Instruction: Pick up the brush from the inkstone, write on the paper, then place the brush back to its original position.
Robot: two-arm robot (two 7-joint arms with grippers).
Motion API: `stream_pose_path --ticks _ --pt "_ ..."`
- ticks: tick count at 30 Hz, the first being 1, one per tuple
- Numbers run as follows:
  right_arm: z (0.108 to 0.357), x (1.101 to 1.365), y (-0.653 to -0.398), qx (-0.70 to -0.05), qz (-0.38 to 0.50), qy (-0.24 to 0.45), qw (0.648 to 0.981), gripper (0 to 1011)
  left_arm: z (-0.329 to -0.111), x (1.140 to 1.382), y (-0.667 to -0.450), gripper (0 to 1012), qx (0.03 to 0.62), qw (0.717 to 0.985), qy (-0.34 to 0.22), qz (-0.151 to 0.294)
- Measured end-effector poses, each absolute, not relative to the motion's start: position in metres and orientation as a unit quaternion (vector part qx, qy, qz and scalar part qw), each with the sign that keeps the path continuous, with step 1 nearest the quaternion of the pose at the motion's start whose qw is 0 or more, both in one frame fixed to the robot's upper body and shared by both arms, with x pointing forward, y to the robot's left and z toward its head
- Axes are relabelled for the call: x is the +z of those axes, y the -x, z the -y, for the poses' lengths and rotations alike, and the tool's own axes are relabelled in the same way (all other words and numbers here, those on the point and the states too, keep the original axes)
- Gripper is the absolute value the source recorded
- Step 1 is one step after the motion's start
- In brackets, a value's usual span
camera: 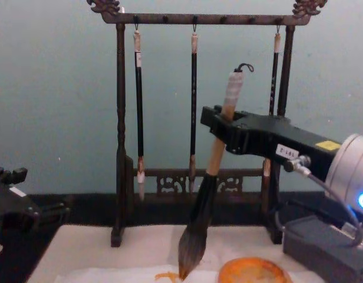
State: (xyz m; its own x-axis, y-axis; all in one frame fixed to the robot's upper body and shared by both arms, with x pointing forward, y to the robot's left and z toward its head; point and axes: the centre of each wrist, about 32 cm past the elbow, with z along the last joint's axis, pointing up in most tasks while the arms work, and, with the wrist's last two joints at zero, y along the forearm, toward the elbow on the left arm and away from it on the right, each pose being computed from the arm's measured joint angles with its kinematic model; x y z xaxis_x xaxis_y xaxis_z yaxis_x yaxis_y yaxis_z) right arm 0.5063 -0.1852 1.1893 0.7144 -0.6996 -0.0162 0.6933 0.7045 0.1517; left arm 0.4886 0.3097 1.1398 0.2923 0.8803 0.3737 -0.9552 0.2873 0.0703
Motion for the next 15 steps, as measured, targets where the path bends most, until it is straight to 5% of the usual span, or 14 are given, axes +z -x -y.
stream_pose_path --ticks 15 --pt "0.1802 1.1832 -0.5089 -0.376 0.018 -0.068 0.924 176 -0.3097 1.1398 -0.4886 1009 0.58 0.791 -0.141 0.133"
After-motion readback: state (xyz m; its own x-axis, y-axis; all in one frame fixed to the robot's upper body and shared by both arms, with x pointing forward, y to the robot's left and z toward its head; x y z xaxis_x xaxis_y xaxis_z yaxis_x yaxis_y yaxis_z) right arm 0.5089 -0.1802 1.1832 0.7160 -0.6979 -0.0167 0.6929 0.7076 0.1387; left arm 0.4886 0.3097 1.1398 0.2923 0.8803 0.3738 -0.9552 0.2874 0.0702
